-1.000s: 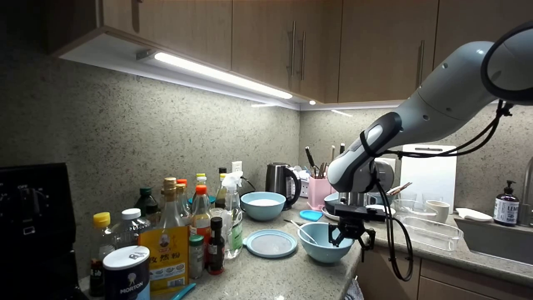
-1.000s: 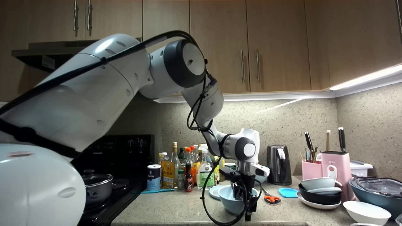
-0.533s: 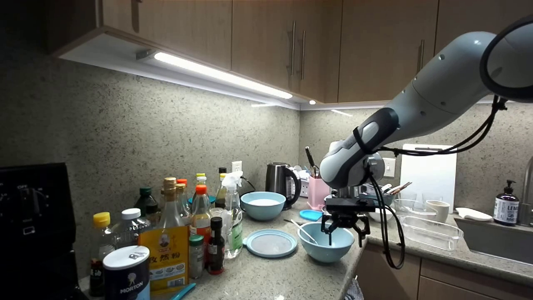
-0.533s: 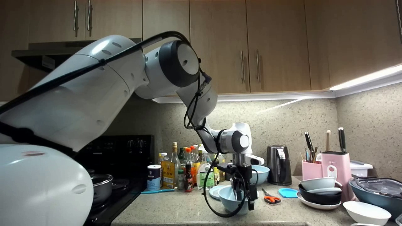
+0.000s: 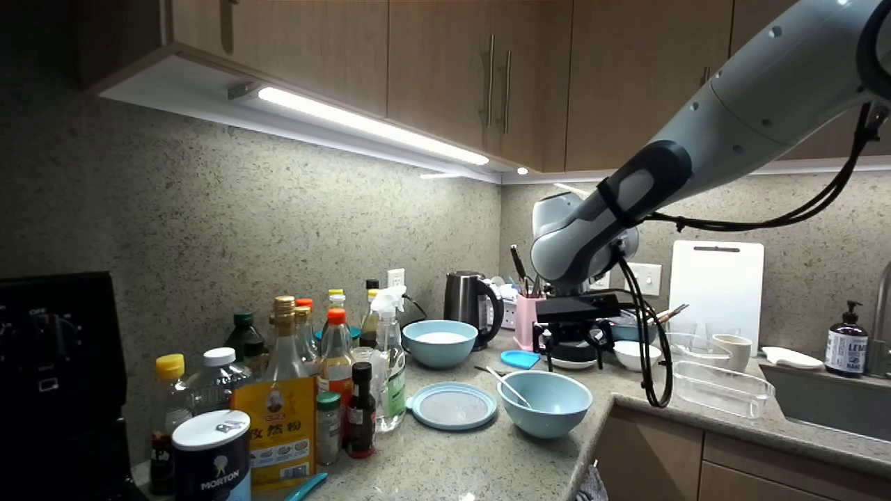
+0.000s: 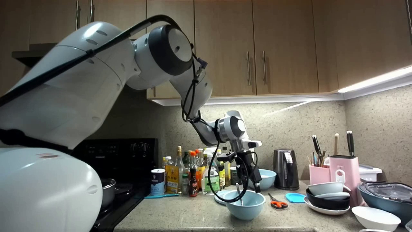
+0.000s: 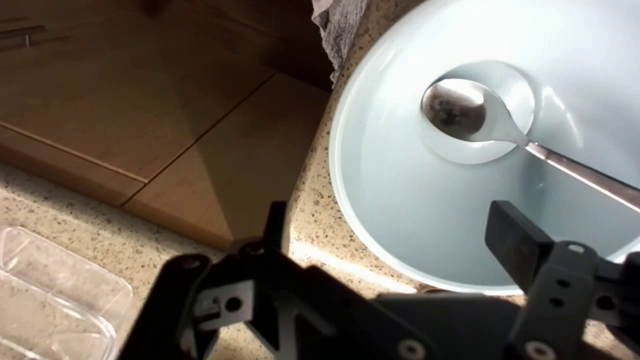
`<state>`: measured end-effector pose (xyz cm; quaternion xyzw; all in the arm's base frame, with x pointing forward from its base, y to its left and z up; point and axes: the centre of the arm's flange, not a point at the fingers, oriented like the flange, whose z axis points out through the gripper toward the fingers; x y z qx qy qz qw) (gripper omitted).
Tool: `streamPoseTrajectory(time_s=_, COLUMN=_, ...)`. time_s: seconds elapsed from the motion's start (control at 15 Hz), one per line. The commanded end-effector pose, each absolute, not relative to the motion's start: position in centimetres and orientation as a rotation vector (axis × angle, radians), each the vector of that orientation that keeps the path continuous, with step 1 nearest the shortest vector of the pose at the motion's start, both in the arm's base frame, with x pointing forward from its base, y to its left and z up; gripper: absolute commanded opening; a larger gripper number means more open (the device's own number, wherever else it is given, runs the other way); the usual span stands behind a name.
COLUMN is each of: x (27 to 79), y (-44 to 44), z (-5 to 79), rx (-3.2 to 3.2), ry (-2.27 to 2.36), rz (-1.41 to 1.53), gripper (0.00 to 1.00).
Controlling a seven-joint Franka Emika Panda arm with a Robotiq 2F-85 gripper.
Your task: Put the clear lunch box beside the sink and then move the blue bowl to the right
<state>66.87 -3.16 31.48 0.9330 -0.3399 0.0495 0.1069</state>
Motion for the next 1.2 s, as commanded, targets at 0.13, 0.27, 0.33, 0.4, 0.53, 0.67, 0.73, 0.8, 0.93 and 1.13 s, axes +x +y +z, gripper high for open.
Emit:
streamPoseTrajectory(time_s=0.13, x=60.6, y=-0.7, z=36.6, rx=2.815, ry=-0.929, rz=0.421, gripper=1.00)
streamPoseTrajectory(time_s=0.27, x=59.9, y=0.3, z=37.2, rx=2.887, ry=-0.910, rz=0.574, gripper=1.00)
streamPoseTrajectory(time_s=0.33, x=63.5, y=-0.2, z=36.9, rx=2.850, ry=-0.902, rz=0.469, gripper=1.00)
streamPoseTrajectory(time_s=0.4, x=63.0, y=0.1, z=37.2, rx=2.862, ry=-0.897, rz=0.486, gripper=1.00)
streamPoseTrajectory(time_s=0.53, x=63.2, y=0.2, z=37.2, rx=2.861, ry=-0.897, rz=0.482, gripper=1.00)
streamPoseTrajectory(time_s=0.67, x=63.4, y=0.0, z=36.9, rx=2.858, ry=-0.899, rz=0.477, gripper=1.00)
streamPoseTrajectory(time_s=0.73, x=63.4, y=0.0, z=36.8, rx=2.858, ry=-0.899, rz=0.475, gripper=1.00)
streamPoseTrajectory(time_s=0.8, x=63.4, y=0.0, z=36.7, rx=2.858, ry=-0.898, rz=0.474, gripper=1.00)
streamPoseTrajectory(time_s=0.93, x=63.4, y=0.0, z=36.7, rx=2.858, ry=-0.898, rz=0.474, gripper=1.00)
streamPoseTrajectory(time_s=1.13, x=63.5, y=0.0, z=36.7, rx=2.858, ry=-0.898, rz=0.475, gripper=1.00)
